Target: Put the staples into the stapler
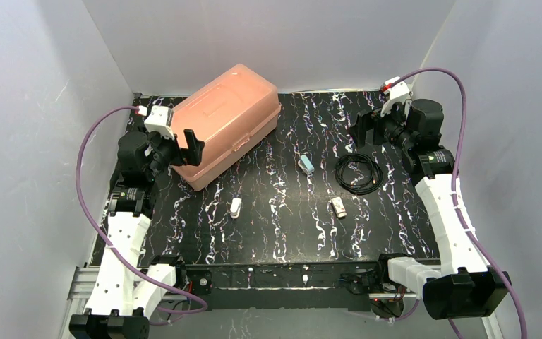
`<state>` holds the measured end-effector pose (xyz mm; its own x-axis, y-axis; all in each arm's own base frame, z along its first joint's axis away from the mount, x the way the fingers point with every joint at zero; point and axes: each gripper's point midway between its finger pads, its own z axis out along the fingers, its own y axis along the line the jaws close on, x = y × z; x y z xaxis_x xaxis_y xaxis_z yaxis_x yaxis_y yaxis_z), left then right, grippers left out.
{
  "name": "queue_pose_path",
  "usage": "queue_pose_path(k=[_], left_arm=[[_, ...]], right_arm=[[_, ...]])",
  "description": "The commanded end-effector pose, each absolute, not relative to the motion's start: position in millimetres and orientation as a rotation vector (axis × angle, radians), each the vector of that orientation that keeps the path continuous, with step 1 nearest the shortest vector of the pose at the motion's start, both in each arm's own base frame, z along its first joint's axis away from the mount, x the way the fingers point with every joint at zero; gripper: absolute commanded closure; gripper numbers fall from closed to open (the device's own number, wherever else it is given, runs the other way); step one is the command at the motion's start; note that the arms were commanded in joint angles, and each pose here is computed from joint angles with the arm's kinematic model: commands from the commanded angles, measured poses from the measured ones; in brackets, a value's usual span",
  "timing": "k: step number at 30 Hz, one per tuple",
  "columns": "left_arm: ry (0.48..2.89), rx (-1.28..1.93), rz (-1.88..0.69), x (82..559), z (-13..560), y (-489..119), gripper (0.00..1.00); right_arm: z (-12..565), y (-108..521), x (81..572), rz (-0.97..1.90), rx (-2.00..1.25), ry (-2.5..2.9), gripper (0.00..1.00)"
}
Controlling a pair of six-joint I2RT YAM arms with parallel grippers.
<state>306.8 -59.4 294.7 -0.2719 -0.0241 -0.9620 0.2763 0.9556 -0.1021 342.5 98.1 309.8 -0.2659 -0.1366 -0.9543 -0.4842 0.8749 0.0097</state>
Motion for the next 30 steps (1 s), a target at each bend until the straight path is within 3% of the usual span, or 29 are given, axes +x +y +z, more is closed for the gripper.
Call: queue_pose_path(k=[1,20,30], left_arm=[[1.798,0.207,-0.311,301.4,305.6,-63.2,0.02],[1.796,0.533,-0.546,270.4,295.6,-109.2,0.02],[1.816,0.679,-0.581,260.1,279.7,-117.9,0.01]], right_arm=[[316.3,100.3,341.8,0.358,-0.489,1.799,0.01],[287.2,102.3,321.8,0.310,-0.630,1.861,0.01],[175.6,128.2,273.3,0.247,-0.952,2.109,0.01]])
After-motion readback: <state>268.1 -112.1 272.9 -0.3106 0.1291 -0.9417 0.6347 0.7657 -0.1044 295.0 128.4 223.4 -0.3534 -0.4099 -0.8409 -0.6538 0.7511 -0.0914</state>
